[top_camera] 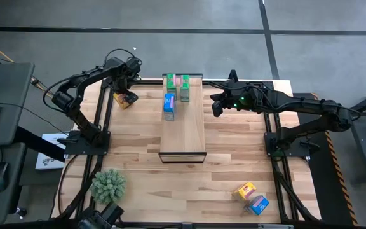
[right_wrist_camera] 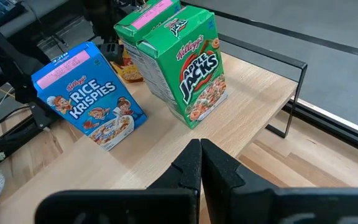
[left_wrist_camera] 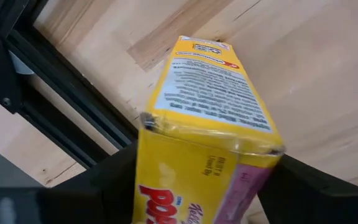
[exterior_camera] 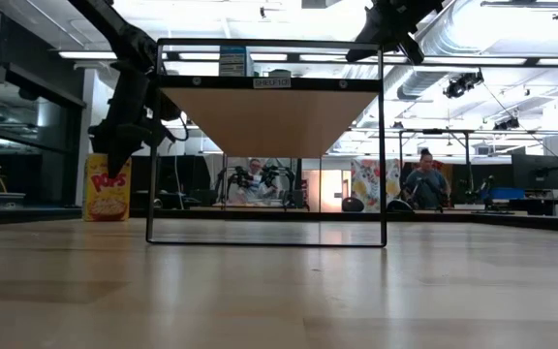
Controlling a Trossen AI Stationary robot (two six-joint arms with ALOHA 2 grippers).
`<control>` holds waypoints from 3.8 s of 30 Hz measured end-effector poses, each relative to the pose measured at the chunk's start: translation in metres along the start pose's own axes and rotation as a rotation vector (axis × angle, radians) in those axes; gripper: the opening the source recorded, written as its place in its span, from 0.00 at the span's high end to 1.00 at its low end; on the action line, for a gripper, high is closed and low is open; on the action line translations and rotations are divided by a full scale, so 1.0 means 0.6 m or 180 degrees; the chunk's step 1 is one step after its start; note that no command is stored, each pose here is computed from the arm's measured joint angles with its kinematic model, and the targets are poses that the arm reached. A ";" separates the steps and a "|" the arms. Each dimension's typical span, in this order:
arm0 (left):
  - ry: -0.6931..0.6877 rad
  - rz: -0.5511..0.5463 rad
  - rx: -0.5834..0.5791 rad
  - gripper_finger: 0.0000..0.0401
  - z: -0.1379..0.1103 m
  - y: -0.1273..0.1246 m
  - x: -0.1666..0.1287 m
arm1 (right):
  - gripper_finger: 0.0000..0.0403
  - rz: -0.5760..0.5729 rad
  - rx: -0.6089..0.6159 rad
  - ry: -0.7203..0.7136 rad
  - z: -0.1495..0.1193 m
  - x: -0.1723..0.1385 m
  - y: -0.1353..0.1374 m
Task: Stack cereal on shelf
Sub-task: Put the left yellow cereal on the shelf
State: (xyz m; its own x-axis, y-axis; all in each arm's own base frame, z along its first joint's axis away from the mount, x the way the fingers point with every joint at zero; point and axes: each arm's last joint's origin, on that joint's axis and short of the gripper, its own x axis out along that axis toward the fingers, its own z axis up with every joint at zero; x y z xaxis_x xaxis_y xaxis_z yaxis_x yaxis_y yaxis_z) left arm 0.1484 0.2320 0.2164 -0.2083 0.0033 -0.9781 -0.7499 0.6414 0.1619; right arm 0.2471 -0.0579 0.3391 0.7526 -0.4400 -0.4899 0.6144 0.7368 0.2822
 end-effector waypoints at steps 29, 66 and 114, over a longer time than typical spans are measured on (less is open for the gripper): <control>-0.2073 -0.1129 -0.0125 0.68 -0.213 -0.030 -0.378 | 1.00 0.0005 0.0000 0.0004 0.000 0.000 0.000; -0.2328 -0.0084 0.4440 0.68 -0.233 -0.429 -0.392 | 1.00 0.0002 -0.0021 0.0009 -0.001 0.000 0.000; -0.2826 -0.0357 0.3256 0.41 -0.236 -0.391 -0.458 | 1.00 0.0419 -0.0311 0.0129 -0.004 0.001 0.009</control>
State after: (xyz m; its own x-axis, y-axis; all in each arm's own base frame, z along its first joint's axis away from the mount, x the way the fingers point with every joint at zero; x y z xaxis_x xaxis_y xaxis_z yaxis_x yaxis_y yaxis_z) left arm 0.2927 -0.0280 0.4658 0.5849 0.1535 -0.7964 0.1426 0.9472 0.2873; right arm 0.2502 -0.0531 0.3384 0.8136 -0.3167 -0.4876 0.4837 0.8340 0.2654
